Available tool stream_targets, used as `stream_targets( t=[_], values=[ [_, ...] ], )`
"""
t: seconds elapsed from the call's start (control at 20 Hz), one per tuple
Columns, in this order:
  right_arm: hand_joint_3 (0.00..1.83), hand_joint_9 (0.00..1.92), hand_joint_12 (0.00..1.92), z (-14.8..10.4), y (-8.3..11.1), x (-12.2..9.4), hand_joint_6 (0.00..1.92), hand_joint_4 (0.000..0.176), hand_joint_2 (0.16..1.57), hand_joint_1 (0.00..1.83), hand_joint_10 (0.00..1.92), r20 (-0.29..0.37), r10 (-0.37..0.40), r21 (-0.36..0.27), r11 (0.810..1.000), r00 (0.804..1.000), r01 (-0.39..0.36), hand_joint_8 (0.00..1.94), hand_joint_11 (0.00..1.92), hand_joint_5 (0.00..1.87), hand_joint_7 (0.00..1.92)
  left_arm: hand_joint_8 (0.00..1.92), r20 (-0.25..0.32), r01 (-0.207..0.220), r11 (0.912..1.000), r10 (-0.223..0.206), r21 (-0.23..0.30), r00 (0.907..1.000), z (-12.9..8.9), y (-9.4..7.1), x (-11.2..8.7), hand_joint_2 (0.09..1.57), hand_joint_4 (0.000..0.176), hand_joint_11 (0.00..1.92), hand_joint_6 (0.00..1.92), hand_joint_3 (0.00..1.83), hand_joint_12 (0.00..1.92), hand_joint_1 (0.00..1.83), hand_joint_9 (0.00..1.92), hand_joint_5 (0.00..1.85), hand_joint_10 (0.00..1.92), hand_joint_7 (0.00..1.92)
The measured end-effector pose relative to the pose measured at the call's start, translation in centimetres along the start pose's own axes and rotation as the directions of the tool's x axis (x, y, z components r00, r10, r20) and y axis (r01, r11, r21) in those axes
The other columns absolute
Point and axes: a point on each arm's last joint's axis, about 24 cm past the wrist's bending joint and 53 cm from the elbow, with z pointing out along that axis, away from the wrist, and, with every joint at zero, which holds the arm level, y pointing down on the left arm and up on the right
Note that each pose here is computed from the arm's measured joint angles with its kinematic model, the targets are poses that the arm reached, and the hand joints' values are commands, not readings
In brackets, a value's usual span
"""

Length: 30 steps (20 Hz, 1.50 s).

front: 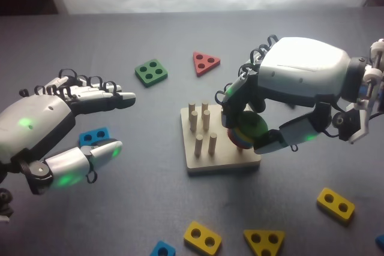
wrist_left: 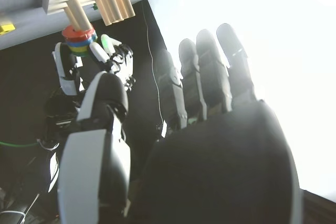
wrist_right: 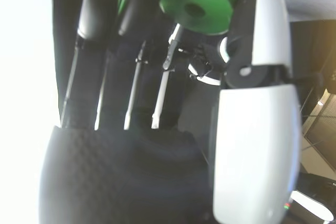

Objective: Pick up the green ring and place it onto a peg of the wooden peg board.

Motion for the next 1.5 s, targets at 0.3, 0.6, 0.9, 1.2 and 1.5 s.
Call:
stream_targets(
  t=[0.3,0.6,0.9,1.2,1.5],
  values=[
    [0.0,1.11,1.1,0.0,0.1,0.2,0.92,0.0,1.05,1.39,0.93,-0.006,0.014,-0.004,1.0,1.0,-0.014,0.58,0.96,0.97,1.2,0.0,0.003,0.004,1.0,-0.004,0.005,1.0,0.0,-0.1,-0.1,1.29,0.063,0.0,0.0,0.0,0.77,0.66,0.31,0.53,0.0,0.39],
    [0.0,0.78,1.55,0.0,0.2,0.3,0.37,0.0,1.13,1.32,1.05,-0.008,0.015,-0.005,1.0,1.0,-0.015,1.11,0.58,0.82,0.94,0.0,0.003,0.007,1.0,-0.007,0.005,1.0,0.0,-0.1,-0.1,1.3,0.075,0.0,0.0,0.0,0.7,0.62,0.3,0.52,0.0,0.38],
    [0.0,0.62,1.17,0.2,0.4,0.6,0.0,0.0,1.0,1.12,0.49,-0.015,0.023,-0.01,1.0,1.0,-0.023,0.06,0.4,0.74,0.66,0.0,0.003,0.008,1.0,-0.008,0.004,1.0,0.0,-0.1,-0.1,1.3,0.059,0.0,0.0,0.0,0.74,0.64,0.3,0.53,0.0,0.38],
    [0.0,0.54,1.17,-1.9,1.3,-2.4,0.0,0.0,1.0,1.13,0.17,0.067,0.062,-0.041,0.997,0.996,-0.059,0.0,0.17,0.65,0.57,0.0,0.006,0.012,0.9999,-0.012,0.006,0.9999,0.0,-0.1,-0.2,1.3,0.053,0.0,0.0,0.0,0.73,0.67,0.29,0.53,0.0,0.39],
    [0.0,0.57,0.9,-6.2,0.0,-5.2,0.0,0.0,1.04,1.07,0.05,0.216,0.119,-0.019,0.993,0.969,-0.117,0.01,0.24,0.63,0.59,0.01,0.056,0.077,0.9966,-0.078,0.029,0.9954,-0.3,-0.3,-1.5,1.31,0.0,0.0,0.0,0.0,0.8,0.75,0.32,0.62,0.01,0.42]
  ],
)
